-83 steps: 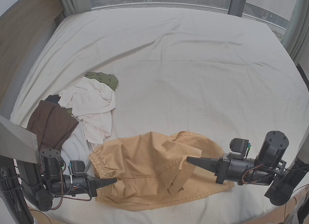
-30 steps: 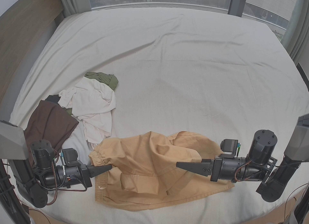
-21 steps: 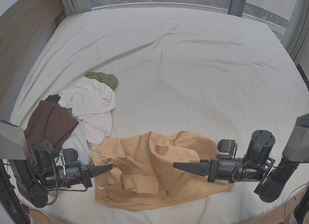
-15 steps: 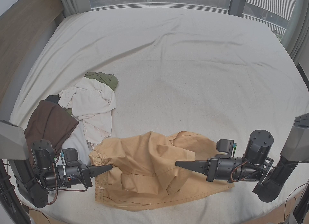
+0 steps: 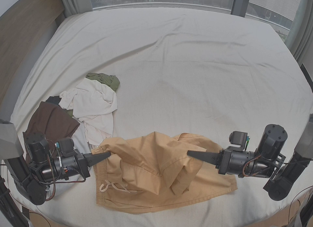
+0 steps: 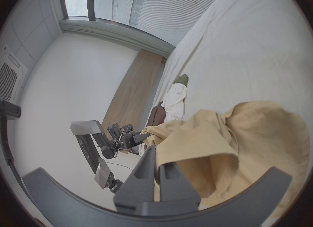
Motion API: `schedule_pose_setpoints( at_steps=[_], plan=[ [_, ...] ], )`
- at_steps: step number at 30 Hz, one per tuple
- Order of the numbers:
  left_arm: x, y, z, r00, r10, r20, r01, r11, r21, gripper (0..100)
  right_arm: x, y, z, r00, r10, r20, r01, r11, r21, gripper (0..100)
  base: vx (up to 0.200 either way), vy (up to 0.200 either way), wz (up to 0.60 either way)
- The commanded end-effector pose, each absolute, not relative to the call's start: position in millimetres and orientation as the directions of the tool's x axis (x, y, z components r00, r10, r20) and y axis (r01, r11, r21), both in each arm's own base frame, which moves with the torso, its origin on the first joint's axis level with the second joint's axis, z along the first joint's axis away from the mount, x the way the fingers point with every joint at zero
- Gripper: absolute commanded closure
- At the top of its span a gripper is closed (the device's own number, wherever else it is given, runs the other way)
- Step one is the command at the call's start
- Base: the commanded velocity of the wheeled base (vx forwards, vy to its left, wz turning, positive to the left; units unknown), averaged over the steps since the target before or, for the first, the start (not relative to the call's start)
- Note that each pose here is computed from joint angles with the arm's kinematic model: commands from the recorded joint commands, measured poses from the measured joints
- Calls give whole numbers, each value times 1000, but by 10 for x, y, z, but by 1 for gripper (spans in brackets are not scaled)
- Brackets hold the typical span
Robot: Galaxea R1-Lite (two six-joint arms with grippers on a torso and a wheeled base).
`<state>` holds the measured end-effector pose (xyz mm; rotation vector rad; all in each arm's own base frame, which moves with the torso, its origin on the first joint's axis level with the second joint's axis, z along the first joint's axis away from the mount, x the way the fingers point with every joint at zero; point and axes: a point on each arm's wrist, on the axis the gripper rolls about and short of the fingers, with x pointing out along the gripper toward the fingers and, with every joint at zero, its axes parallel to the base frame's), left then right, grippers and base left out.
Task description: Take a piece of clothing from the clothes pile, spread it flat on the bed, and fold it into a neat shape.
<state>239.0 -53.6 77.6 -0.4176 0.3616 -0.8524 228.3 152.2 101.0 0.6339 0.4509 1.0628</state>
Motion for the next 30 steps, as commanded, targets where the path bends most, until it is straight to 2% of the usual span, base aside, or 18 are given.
schedule_pose_setpoints(
  at_steps=[1, 10, 30],
  plan=[
    [2402, -511, 1123, 658, -753, -21, 661, 590, -463, 100, 2247, 1375, 1296, 461, 886, 48, -696, 327, 639, 100, 0, 0, 0],
    [2486, -513, 1404, 712, -697, 87, 642, 596, -482, 100, 2351, 1233, 1341, 516, 854, 66, -686, 365, 629, 100, 0, 0, 0],
    [2578, -444, 1642, 763, -620, 183, 612, 601, -514, 100, 2622, 910, 1489, 624, 771, 129, -673, 445, 591, 100, 0, 0, 0]
  ],
)
